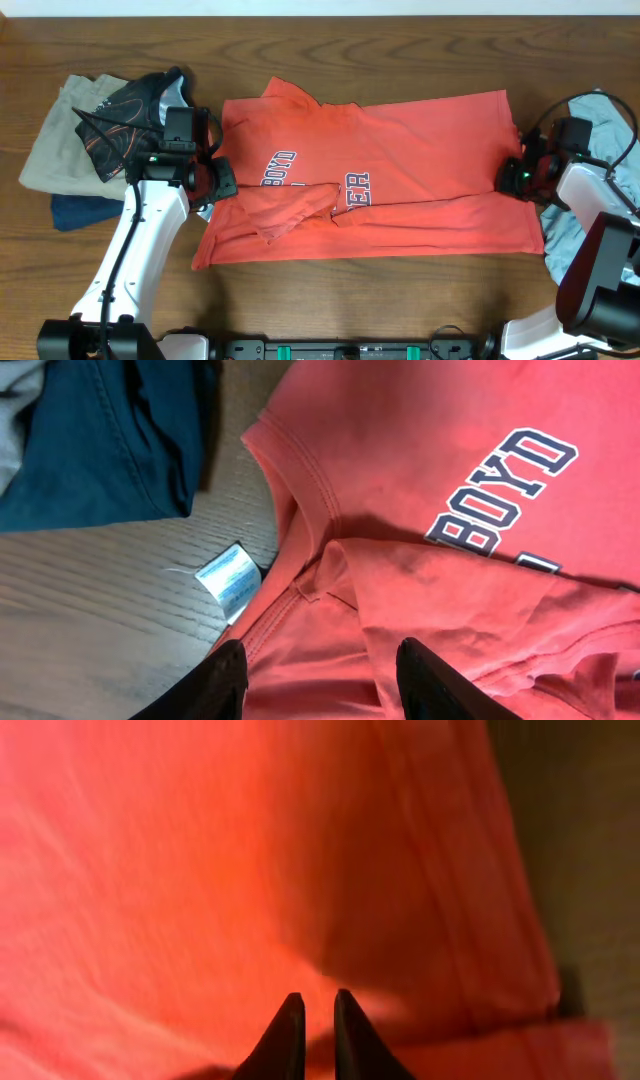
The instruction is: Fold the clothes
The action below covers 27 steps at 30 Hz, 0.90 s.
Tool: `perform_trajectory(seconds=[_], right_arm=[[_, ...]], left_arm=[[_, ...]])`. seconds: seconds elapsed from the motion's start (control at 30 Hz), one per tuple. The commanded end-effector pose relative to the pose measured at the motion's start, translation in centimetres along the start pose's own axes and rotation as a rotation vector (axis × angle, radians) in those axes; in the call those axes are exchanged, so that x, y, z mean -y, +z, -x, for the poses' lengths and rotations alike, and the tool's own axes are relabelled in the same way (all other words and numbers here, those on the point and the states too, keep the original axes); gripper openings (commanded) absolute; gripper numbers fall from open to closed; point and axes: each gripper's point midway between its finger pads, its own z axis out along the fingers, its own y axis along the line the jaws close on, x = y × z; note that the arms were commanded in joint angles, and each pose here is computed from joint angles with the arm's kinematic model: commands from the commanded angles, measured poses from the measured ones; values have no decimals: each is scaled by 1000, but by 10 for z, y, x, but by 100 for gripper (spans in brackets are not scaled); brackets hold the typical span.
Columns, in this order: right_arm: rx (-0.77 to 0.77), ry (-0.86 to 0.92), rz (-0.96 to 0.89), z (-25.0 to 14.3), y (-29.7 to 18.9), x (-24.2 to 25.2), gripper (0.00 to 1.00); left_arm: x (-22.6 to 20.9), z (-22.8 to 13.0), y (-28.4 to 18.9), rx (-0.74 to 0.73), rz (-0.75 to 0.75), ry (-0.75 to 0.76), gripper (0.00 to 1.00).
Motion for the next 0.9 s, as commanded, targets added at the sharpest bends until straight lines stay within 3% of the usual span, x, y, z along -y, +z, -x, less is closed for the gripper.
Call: perform_trajectory(seconds=[0.0, 0.3, 0.87], right_arm=[[2, -1, 17, 3, -3, -6, 10], [-119, 52, -67, -24, -55, 3, 8], [-124, 49, -178, -43, -28, 31, 9]], left_arm=[[-1, -1, 0, -4, -3, 13, 50], [-2, -5, 0, -17, 1, 13, 50], [-3, -7, 0, -28, 5, 12, 51]])
